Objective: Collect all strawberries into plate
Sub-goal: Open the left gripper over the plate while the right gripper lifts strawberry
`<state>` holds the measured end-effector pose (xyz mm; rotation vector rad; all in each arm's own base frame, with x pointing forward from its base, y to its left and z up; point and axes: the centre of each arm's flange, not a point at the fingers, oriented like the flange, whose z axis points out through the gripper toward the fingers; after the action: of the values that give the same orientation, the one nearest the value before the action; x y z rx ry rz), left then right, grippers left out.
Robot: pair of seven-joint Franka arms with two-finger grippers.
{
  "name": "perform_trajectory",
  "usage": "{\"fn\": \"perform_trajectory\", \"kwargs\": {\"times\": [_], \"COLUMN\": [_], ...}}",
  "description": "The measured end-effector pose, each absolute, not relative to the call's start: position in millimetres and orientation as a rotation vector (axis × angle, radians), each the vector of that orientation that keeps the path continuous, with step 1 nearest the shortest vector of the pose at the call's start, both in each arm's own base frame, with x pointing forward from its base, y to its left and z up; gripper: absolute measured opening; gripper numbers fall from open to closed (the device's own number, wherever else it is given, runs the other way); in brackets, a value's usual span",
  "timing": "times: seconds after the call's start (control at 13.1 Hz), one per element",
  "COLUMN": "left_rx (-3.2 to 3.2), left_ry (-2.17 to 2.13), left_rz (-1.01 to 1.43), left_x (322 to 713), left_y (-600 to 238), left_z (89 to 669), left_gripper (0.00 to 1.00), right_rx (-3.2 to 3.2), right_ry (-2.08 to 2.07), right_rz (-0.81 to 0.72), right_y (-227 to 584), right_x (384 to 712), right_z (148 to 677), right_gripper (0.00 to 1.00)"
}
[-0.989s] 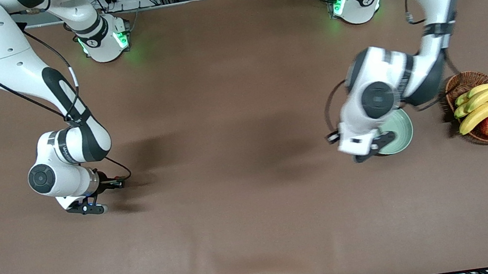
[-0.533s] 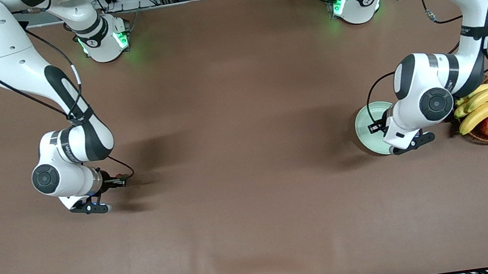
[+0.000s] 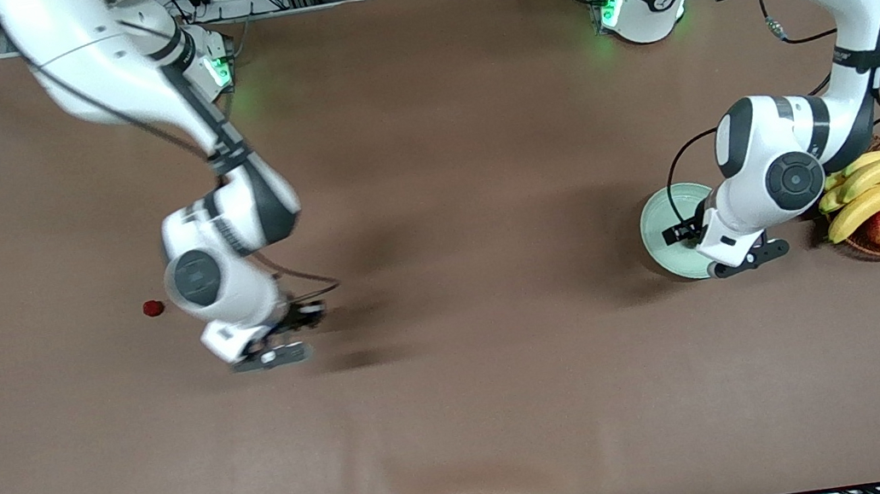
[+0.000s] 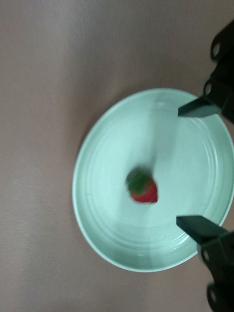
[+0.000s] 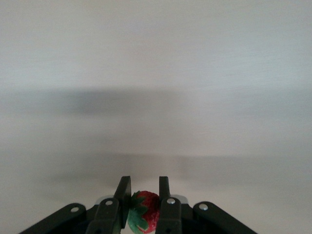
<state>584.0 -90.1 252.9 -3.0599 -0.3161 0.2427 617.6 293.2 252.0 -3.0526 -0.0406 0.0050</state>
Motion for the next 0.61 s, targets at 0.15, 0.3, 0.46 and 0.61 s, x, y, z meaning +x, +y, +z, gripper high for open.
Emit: {"fn": "perform_trajectory", "kwargs": {"times": [0.15, 0.3, 0.46, 0.61], "left_rx": [-3.078, -3.1, -3.104, -3.087], "left_ry": [-0.322, -0.403, -0.496, -0.593], "left_rz": [0.247, 0.239, 0.241, 0.25], "left_x": [587.4, 585.5, 581.8, 578.1], "left_y": [-116.8, -154.2, -185.5, -218.0], "left_z": [273.7, 286.0, 290.0, 282.8], "left_gripper": [1.0, 1.0, 1.0, 1.0], "right_rx": [-2.937, -2.8, -2.731, -2.704], "right_ry": [0.056, 0.176, 0.238, 0.232], "right_rz": [-0.056, -0.108, -0.123, -0.118], "right_y": [353.4, 389.2, 413.3, 440.3], "right_x": [607.4, 599.9, 591.6, 581.0], "right_z": [248.7, 235.5, 220.7, 211.6], "right_gripper": [0.28, 0.28, 0.28, 0.28]}}
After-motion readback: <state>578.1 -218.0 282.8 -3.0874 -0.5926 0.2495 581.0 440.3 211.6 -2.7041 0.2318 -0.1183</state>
